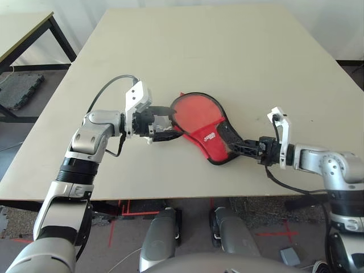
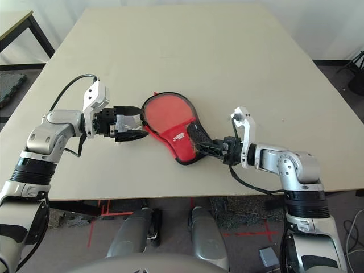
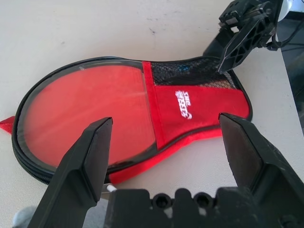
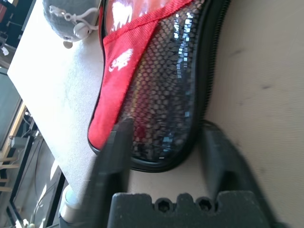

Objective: Store the ping-pong paddle in its case and zip it.

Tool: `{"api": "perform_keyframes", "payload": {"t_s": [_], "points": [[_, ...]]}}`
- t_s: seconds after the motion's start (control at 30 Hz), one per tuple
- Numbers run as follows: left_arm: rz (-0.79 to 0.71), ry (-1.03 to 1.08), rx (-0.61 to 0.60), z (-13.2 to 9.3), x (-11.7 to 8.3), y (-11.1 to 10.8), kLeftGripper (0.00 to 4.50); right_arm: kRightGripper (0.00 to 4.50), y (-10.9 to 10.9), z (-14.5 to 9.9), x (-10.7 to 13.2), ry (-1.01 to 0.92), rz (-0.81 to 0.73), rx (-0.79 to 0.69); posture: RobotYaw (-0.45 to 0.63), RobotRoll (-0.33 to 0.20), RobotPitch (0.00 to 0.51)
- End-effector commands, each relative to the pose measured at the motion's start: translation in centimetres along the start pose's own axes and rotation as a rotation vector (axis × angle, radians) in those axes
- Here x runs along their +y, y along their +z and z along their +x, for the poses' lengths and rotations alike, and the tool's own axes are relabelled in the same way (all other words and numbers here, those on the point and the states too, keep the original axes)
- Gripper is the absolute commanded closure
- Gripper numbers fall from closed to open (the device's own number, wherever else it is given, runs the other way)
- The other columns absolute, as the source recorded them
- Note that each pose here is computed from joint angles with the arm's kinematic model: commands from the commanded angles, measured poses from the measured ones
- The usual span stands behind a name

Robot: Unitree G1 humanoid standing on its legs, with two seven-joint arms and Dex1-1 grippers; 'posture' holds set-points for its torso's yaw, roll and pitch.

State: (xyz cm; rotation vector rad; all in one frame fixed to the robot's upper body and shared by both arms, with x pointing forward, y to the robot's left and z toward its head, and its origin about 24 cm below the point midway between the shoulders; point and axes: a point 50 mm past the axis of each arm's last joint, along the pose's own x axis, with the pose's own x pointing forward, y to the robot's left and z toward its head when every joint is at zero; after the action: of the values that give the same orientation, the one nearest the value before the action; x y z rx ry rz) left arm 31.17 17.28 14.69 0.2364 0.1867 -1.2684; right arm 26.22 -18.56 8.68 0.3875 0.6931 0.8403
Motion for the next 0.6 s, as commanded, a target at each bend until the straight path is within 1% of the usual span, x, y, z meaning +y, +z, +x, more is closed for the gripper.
{"api": "perform_keyframes", "payload": {"t_s": [0.03, 0.07, 0.1, 0.13, 0.17, 0.4, 0.6], "points": [[-0.002, 0.002, -0.006, 0.0, -0.1, 0.1, 0.00, 3.21, -0.2, 0.3, 0.2, 0.009, 0.010, 0.018, 0.08, 0.000, 0.124], [-0.001, 0.003, -0.006, 0.0, -0.1, 0.1, 0.00, 3.64, -0.2, 0.3, 0.1, 0.009, 0.013, 0.021, 0.08, 0.000, 0.124], [-0.002, 0.003, -0.005, 0.0, -0.1, 0.1, 0.00, 3.93, -0.3, 0.3, 0.1, 0.009, 0.017, 0.023, 0.08, 0.000, 0.124], [-0.002, 0.004, -0.004, 0.0, -0.1, 0.1, 0.00, 4.40, -0.3, 0.3, 0.1, 0.008, 0.019, 0.026, 0.08, 0.000, 0.125], [-0.002, 0.004, -0.004, 0.0, -0.1, 0.1, 0.00, 4.46, -0.4, 0.3, 0.1, 0.007, 0.024, 0.028, 0.08, 0.000, 0.125], [-0.003, 0.005, -0.001, -0.1, -0.1, 0.0, 0.00, 4.46, -0.7, 0.2, -0.2, -0.002, 0.042, 0.036, 0.08, 0.000, 0.124], [0.001, 0.005, 0.001, 0.0, 0.0, 0.0, 0.00, 4.46, -0.8, -0.9, -0.9, -0.029, 0.054, 0.031, 0.07, 0.000, 0.119]]}}
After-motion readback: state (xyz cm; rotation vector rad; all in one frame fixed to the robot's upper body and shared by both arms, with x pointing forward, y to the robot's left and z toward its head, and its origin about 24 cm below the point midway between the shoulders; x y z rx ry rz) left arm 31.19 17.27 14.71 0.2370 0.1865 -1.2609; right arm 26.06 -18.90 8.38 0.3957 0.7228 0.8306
